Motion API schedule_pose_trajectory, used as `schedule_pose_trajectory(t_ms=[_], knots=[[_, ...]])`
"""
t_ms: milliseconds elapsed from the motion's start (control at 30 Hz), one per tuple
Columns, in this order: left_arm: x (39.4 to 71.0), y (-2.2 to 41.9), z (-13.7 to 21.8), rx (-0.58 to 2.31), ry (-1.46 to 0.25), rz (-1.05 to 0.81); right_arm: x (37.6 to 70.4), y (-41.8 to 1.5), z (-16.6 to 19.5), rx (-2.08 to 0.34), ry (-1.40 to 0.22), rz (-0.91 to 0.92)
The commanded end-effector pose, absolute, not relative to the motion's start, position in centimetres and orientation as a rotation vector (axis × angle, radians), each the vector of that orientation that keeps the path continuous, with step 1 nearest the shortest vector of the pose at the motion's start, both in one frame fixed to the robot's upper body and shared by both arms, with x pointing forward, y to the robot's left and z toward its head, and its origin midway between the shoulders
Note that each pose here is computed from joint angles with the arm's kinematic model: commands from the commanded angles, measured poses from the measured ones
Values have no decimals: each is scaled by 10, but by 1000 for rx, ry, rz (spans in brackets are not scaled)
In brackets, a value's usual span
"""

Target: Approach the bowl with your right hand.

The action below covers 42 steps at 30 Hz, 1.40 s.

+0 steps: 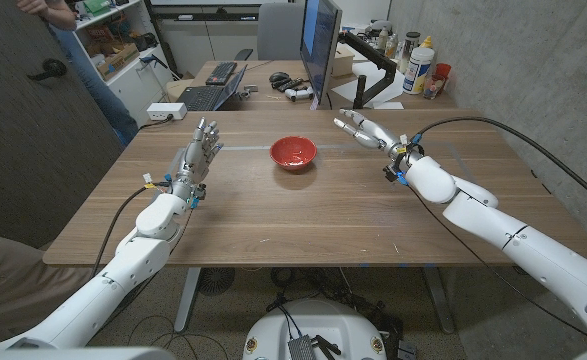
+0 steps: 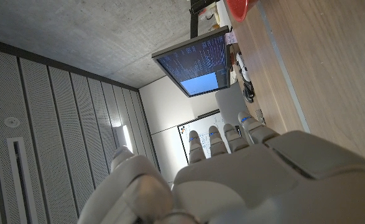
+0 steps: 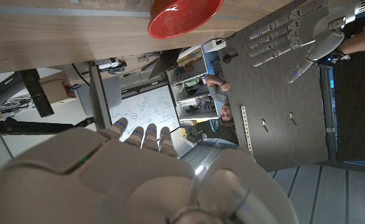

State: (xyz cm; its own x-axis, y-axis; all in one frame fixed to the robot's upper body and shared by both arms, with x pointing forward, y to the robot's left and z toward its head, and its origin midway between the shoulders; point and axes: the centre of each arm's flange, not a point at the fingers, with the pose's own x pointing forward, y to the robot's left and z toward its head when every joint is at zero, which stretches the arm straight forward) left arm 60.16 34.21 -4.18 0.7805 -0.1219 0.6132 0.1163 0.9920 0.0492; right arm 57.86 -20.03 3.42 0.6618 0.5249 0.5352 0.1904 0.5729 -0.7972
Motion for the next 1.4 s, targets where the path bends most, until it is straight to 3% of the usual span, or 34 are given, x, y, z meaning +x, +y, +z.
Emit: schedule_pose_trajectory(t_ms=[33,1400], knots=[[603,343,-29,44,-686,-144,578,-186,32,-1087,-860,269],[597,347,-40,47,-669,-126,579,-155,32,-1330,-887,307]])
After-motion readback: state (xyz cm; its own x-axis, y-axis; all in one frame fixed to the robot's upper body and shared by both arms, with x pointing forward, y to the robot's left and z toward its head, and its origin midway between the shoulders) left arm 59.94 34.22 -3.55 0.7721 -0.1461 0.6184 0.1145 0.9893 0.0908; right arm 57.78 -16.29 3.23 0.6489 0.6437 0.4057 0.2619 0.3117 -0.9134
